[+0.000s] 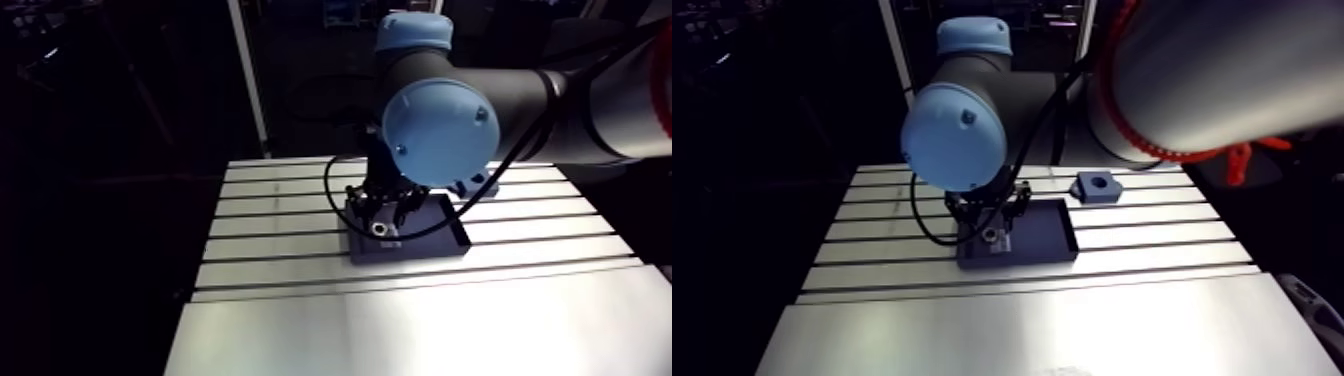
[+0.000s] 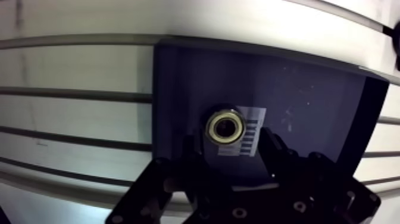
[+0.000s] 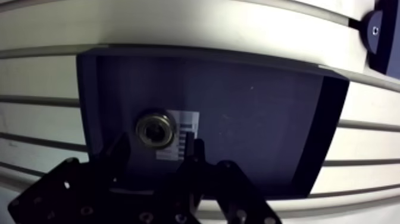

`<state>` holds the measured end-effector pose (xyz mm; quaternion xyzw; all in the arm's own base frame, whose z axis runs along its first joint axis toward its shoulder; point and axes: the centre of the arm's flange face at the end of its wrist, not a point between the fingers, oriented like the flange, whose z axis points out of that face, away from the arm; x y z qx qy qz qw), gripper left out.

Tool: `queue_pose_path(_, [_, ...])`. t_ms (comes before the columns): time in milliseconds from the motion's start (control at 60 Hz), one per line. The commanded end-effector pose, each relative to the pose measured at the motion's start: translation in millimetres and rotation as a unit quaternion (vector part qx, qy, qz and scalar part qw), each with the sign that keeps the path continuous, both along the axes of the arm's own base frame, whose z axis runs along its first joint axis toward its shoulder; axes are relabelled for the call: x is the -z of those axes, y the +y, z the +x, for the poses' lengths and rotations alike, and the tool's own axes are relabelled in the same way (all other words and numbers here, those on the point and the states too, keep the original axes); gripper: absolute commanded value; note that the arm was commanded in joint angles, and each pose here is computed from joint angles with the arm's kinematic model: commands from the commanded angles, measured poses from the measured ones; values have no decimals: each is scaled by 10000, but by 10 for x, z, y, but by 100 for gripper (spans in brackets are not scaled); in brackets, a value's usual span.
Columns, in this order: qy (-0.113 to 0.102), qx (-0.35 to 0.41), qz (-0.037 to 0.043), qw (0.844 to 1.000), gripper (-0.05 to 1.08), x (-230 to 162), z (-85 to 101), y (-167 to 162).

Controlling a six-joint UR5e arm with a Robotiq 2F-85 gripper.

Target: Pick up the bearing and press it into the housing until flush.

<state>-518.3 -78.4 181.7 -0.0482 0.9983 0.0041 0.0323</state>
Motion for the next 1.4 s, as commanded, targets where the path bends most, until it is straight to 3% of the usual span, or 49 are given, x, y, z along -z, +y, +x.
queue_pose_path(17, [-13, -6, -10, 10000, 42, 14, 1, -6])
queue_pose_path(1150, [5, -14, -17, 10000, 41, 99, -30, -4])
queue_pose_path(1400, [5, -21, -24, 10000, 47, 100, -28, -14])
